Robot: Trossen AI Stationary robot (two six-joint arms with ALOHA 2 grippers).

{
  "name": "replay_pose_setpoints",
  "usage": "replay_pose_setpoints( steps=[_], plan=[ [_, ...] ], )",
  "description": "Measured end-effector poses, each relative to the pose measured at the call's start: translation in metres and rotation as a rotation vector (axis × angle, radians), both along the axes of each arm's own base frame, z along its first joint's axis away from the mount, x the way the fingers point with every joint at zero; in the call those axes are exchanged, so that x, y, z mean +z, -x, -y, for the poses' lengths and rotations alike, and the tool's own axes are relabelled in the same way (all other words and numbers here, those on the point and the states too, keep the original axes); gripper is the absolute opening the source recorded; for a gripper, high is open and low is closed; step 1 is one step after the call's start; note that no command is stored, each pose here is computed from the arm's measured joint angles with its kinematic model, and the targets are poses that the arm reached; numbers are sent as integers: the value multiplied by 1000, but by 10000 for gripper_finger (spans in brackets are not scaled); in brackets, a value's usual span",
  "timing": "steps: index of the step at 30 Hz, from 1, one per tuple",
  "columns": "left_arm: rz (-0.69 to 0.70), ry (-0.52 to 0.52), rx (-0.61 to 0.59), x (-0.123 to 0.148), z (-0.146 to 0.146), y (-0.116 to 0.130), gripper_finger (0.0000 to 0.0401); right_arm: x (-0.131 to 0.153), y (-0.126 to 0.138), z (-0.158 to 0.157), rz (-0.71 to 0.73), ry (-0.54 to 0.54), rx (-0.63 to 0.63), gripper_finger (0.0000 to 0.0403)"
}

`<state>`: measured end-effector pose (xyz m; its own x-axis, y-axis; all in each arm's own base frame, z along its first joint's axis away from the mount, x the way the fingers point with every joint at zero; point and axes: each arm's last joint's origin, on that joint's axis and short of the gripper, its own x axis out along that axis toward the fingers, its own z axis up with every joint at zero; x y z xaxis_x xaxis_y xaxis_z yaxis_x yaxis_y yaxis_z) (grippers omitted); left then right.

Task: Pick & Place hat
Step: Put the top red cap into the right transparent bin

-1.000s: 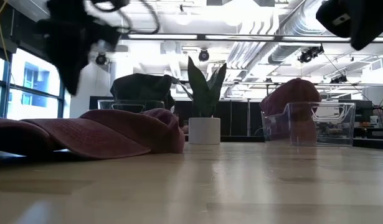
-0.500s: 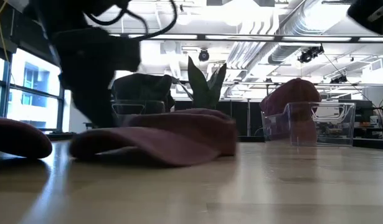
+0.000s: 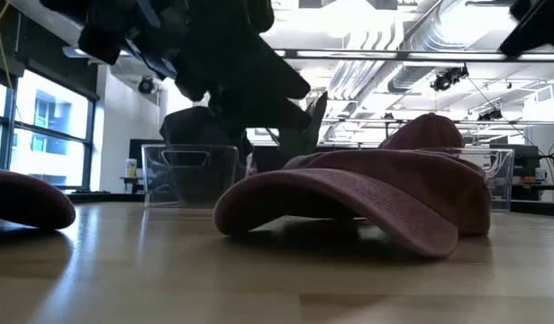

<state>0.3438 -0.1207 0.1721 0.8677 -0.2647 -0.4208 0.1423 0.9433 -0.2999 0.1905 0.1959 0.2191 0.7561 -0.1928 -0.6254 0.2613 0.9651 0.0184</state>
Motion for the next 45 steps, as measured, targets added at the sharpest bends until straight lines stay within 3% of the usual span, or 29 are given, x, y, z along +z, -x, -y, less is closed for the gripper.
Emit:
replay_pose_setpoints(
  steps=[9,14,19,25,29,35,41,45],
  plan=[
    [-35,-104,7,0,-1,-1,181,-36,-54,48,-164,11,-239,229],
    [-89,-129,21,-5,-3,2,181,-65,-78,79,-338,13,-281,233],
    [-95,-121,23,-5,-3,2,181,-86,-90,95,-434,16,-288,172],
    [-98,-112,41,-5,-3,2,181,-93,-93,100,-468,73,-264,26],
    [-58,-114,37,9,-4,5,181,-86,-91,100,-471,92,-218,18],
    [5,-193,100,32,-16,10,181,-62,-84,103,-366,80,-125,7],
    [47,-341,188,51,-26,17,181,-54,-46,115,-121,-78,-25,5],
    [105,-406,183,56,-36,13,181,-55,-21,124,63,-177,29,3]
  ],
)
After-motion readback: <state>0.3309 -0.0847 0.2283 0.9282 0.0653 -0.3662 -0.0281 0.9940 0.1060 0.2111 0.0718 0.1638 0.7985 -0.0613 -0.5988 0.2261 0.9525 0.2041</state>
